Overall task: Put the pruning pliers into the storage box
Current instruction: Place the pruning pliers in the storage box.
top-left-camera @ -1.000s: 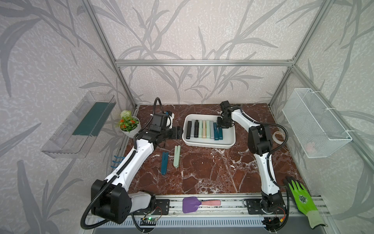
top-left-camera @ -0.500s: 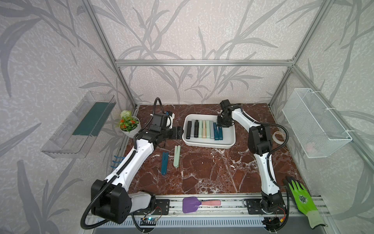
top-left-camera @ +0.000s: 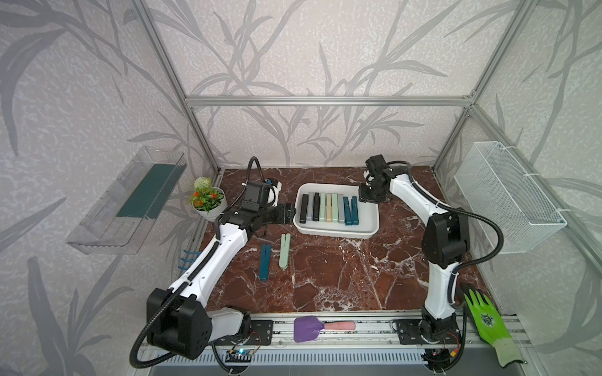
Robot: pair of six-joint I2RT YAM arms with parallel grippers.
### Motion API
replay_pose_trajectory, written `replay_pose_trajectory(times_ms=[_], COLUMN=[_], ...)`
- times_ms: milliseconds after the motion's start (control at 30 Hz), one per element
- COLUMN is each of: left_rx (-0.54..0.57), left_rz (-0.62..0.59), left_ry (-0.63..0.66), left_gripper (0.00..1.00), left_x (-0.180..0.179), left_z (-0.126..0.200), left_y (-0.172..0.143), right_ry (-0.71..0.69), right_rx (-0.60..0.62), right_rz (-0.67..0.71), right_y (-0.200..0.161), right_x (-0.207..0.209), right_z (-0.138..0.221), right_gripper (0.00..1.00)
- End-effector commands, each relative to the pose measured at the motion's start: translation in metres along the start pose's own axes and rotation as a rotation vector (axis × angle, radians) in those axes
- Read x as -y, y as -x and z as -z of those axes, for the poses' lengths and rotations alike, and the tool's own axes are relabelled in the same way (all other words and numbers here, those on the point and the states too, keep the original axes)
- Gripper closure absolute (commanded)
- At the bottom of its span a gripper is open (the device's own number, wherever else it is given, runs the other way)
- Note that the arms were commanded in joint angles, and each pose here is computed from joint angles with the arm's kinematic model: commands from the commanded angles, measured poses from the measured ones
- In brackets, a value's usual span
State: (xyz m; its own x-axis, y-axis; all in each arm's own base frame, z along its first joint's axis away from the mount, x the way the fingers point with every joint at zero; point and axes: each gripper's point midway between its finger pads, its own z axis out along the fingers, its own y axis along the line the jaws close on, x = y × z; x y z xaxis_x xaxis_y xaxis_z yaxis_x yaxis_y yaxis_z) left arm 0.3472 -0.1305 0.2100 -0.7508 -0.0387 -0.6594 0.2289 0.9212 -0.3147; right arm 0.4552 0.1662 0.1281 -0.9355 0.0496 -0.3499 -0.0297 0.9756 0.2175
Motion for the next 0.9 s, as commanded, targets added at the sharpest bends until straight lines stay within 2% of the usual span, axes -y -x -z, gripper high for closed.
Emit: replay_pose_trajectory(times_ms=[0, 267, 867], left_rx=[0.001, 0.008, 0.013], left_rz=[-0.015, -0.018, -0.022], left_ry=[-0.013, -0.016, -0.003], left_gripper=[0.19, 0.20, 0.20], left_x=[0.001, 0.002, 0.000], left_z=[-0.001, 0.001, 0.003], left_y=[0.000, 0.001, 0.001], right_ry=[-0.057, -0.071, -0.073], right_rx=[-0.050, -0.119, -0.107], right_rz=[0.023, 0.018, 0.019], right_y=[-0.022, -0.046, -0.033], right_x=[0.017, 0.023, 0.011], right_z=[-0.008, -0.035, -0.067], right_gripper=[0.67, 0.71, 0.72])
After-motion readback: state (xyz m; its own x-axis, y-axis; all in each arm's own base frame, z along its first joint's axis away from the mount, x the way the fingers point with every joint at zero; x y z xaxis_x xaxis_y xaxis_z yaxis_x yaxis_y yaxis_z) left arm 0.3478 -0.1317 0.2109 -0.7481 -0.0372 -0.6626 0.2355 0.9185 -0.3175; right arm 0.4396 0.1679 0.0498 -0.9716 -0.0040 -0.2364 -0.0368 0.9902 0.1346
